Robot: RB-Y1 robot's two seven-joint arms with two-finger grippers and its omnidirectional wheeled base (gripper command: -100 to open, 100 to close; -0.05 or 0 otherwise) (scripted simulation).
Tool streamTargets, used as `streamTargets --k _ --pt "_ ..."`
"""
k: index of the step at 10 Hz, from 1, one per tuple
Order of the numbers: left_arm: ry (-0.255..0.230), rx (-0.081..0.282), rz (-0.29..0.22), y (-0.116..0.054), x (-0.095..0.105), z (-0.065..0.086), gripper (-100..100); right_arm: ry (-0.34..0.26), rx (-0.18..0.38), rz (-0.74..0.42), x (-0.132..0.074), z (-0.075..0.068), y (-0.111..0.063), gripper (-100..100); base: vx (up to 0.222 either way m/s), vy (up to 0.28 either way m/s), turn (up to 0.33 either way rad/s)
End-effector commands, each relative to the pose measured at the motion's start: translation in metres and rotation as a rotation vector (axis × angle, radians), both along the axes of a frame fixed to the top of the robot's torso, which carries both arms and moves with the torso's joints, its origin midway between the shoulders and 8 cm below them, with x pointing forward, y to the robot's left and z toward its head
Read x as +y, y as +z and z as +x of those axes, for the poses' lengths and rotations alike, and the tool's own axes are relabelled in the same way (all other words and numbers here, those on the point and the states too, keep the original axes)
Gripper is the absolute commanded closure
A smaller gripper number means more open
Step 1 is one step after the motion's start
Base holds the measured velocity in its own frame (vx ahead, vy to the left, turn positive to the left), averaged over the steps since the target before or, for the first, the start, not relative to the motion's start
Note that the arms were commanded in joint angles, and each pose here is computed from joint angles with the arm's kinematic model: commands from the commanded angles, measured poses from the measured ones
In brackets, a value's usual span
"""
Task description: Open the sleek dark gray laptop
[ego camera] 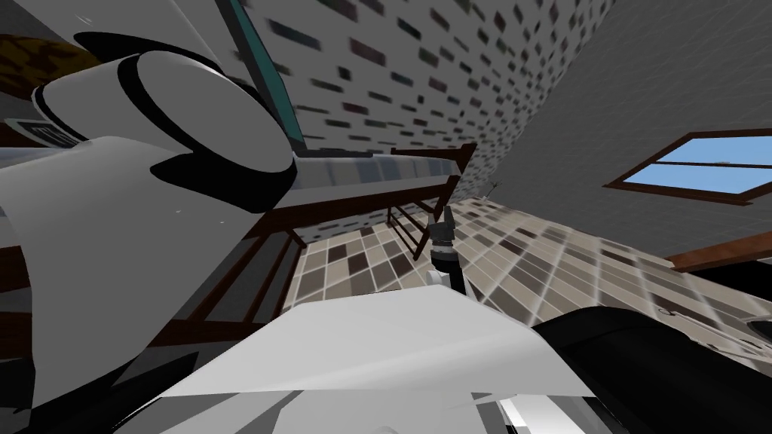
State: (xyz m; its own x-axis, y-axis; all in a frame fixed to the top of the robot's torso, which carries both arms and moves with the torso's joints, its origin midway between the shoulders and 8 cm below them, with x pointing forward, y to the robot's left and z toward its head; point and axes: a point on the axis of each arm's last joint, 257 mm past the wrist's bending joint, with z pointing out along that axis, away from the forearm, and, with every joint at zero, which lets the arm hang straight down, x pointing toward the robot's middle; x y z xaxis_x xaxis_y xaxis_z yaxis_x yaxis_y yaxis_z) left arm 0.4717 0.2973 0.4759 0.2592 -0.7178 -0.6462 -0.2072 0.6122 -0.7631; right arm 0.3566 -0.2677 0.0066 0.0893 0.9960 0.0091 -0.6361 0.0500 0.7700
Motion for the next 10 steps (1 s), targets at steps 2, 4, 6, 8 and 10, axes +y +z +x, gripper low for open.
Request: streamTargets --k 2,4,6,8,10 --pt "0.002 0.048 0.131 0.008 -0.023 0.001 100 0.0 0.0 0.0 0.0 0.0 0.0 0 0.028 -0.028 0.003" --pt "0.005 0.073 0.201 0.011 -0.035 0.0 100 0.0 0.0 0.0 0.0 0.0 0.0 0 0.03 -0.028 -0.004" --pt "0.008 0.073 0.21 0.014 -0.034 -0.002 100 0.0 0.0 0.0 0.0 0.0 0.0 0 0.018 -0.019 0.003" --pt "0.025 0.091 0.228 0.0 -0.034 0.02 -100 0.0 0.0 0.0 0.0 0.0 0.0 0 -0.061 -0.021 0.052" --pt "0.035 0.103 0.237 -0.011 -0.033 0.036 -100 0.0 0.0 0.0 0.0 0.0 0.0 0 -0.077 -0.032 0.019"
